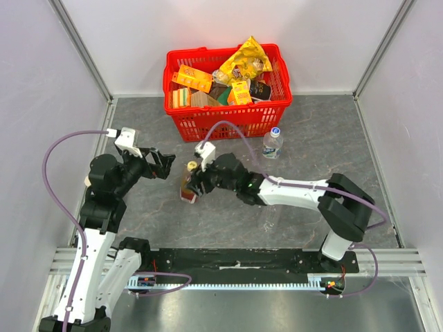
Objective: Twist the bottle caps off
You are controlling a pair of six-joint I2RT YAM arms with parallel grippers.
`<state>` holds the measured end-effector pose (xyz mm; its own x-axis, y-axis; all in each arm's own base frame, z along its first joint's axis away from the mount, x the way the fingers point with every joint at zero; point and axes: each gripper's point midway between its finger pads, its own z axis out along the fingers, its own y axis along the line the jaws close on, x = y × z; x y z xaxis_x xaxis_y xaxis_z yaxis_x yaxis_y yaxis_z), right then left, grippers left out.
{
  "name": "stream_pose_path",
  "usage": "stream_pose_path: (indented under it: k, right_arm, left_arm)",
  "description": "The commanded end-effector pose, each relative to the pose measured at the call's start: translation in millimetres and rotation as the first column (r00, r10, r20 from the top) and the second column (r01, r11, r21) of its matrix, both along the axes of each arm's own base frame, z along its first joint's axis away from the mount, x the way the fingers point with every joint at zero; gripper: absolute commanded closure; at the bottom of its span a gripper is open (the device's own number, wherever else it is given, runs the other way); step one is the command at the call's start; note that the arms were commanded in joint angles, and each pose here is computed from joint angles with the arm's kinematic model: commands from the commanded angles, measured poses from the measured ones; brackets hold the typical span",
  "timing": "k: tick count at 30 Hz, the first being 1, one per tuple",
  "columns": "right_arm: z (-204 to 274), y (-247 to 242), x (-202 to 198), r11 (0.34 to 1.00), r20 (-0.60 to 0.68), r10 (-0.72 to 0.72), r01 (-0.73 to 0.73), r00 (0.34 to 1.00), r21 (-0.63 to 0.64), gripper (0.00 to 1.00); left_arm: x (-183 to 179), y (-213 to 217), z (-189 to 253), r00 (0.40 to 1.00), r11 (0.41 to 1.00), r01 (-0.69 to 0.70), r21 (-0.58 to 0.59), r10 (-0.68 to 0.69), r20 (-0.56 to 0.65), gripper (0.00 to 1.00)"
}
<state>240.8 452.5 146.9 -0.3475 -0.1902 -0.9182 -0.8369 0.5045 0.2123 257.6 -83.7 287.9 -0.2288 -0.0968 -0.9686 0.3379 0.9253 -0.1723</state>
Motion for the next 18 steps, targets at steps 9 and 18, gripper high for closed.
stream_pose_path:
  k: [9, 18]
  right_arm:
    - [126.6, -97.7, 59.3, 0.928, -0.113, -0.223, 0.247, 0.968, 0.279, 0.53]
    - [165.6, -132.6, 61.6, 0.885, -0.153, -0.251, 0.29, 0.956, 0.363, 0.52]
  left_arm:
    - [-34.6, -84.8, 44.0, 0.812, 0.812, 0.582, -0.04, -0.577, 0.088, 0.0]
    - [-19.7, -117.3, 51.6, 0.764, 0.765, 0.644, -0.001, -0.643, 0.054, 0.0]
